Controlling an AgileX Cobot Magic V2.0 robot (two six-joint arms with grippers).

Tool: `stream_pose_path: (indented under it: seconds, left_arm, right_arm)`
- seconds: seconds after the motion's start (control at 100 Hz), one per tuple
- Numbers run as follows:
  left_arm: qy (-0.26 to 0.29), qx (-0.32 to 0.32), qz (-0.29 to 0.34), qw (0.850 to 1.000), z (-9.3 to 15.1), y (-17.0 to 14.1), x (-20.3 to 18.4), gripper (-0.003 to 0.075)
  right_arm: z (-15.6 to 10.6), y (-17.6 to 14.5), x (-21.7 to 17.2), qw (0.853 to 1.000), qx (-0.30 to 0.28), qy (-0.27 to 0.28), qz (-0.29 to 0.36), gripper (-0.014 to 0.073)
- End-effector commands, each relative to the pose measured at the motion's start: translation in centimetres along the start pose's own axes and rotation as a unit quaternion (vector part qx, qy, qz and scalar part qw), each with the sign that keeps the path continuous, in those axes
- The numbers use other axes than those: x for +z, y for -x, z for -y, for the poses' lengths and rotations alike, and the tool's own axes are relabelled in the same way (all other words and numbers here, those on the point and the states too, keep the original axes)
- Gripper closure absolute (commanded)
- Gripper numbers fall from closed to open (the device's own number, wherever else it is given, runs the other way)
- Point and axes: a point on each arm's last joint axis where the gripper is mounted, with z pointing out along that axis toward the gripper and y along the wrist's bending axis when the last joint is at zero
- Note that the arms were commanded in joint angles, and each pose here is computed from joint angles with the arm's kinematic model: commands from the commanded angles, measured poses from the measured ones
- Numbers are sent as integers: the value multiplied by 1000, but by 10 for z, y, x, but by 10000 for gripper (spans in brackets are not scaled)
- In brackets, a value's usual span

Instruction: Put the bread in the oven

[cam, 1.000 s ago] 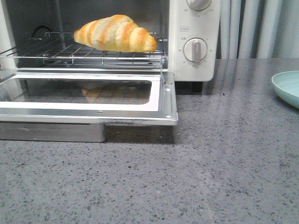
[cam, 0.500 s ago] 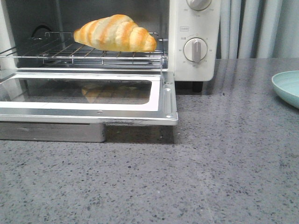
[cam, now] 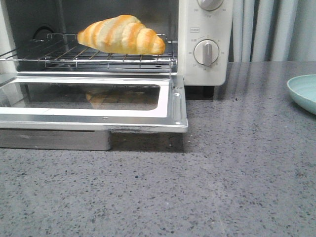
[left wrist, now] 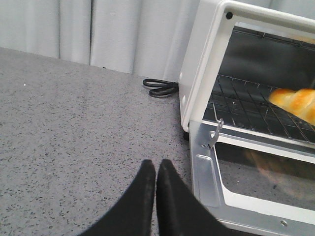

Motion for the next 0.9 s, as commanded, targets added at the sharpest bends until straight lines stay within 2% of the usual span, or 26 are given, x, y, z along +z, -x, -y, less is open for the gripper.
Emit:
stream_pose_path:
  seconds: [0.0,0.38,0.44,0.5,0.67,0.89]
  left_arm:
    - [-17,-3,59,998,3,16,-6,741]
    - [-18,-10,47,999,3,9,-4,741]
    - [-15,21,40,999,2,6,-4,741]
    - [-25,19,31,999,4,3,-3,741]
    - [-45,63,32,997,7,-8,2,741]
    - [-57,17,28,998,6,-45,15,741]
  right_arm:
    - [0,0,0,1000,-15,-2,20,645]
    - [0,0,0,1000,-15,-2,20,645]
    - [0,0,0,1000,-15,-2,20,645]
    - [0,0,0,1000,-15,-2,19,645]
    - [0,0,0,1000,-15,-2,19,645]
    - [0,0,0,1000,-15,-2,19,645]
